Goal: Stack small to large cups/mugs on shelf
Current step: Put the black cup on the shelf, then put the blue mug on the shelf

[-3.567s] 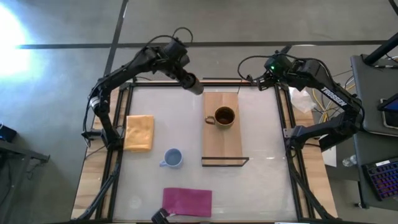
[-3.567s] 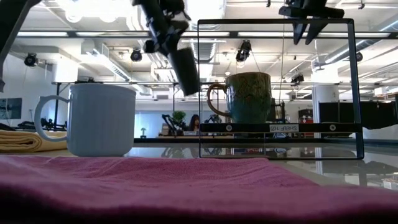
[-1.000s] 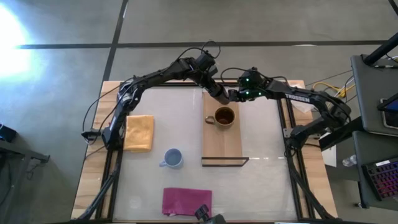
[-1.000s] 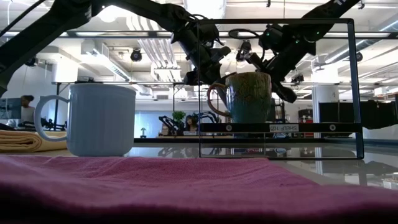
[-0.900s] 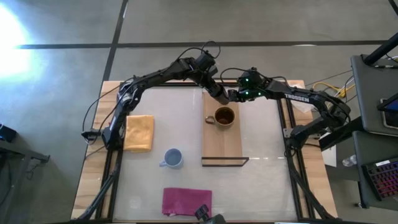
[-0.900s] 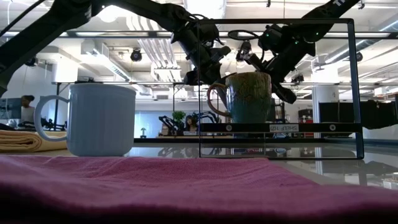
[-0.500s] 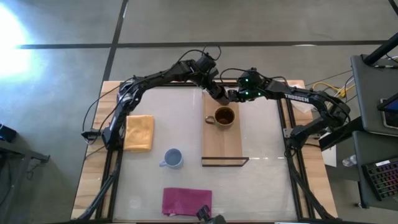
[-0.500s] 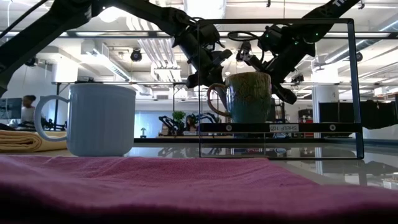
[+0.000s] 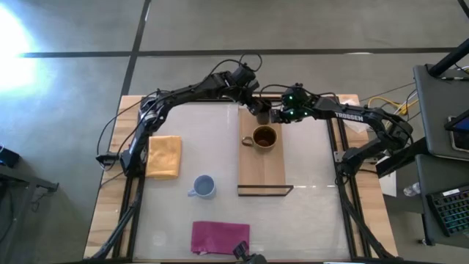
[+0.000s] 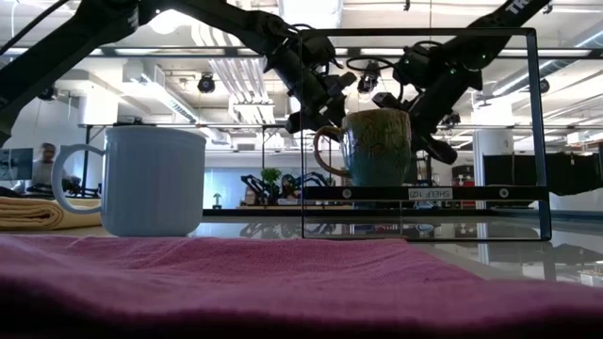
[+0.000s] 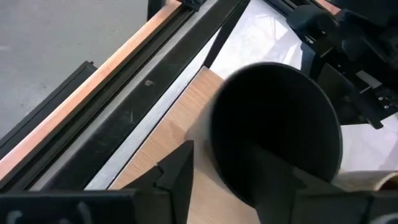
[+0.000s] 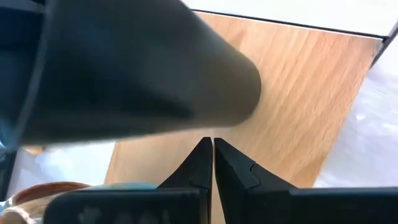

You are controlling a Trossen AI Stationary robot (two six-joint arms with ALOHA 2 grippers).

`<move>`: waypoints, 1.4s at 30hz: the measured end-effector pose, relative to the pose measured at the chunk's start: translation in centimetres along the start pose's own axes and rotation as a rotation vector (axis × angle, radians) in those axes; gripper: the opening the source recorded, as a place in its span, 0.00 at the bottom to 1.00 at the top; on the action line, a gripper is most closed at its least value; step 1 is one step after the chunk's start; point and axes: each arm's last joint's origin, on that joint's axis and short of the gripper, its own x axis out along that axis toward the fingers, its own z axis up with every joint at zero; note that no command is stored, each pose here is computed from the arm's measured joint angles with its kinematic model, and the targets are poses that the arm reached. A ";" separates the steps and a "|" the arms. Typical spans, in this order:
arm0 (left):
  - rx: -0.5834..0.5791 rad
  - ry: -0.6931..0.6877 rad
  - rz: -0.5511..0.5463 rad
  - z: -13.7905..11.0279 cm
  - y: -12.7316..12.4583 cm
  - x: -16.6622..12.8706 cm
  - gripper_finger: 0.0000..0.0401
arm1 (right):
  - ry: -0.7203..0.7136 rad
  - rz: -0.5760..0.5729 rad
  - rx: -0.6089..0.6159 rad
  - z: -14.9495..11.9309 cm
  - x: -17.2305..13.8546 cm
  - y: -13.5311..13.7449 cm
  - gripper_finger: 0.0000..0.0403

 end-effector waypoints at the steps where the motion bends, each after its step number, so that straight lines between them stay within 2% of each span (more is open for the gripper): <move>1: 0.000 -0.001 0.006 0.0 0.0 0.0 0.31 | 0.001 -0.001 0.001 0.0 0.0 -0.1 0.02; 18: 0.004 -0.027 0.004 0.8 -0.3 -1.3 0.31 | -0.040 0.017 -0.011 0.1 0.2 0.0 0.02; 27: 0.006 -0.042 0.026 1.1 -0.7 -3.6 0.31 | -0.037 0.007 -0.016 0.1 0.1 -0.1 0.02; 31: 0.007 0.047 0.049 0.1 -1.0 -5.1 0.31 | -0.030 0.002 -0.026 -0.1 -0.5 0.0 0.02; 35: 0.060 0.140 0.050 -1.4 -2.3 -6.9 0.31 | -0.026 -0.015 -0.071 -0.5 -1.8 0.1 0.02; 38: 0.099 0.211 0.070 -3.4 -3.6 -7.7 0.31 | -0.037 -0.044 -0.098 -0.9 -3.2 0.2 0.02; 42: 0.154 0.251 0.164 -6.8 -5.0 -9.5 0.31 | -0.098 -0.105 -0.138 -1.3 -5.4 0.3 0.02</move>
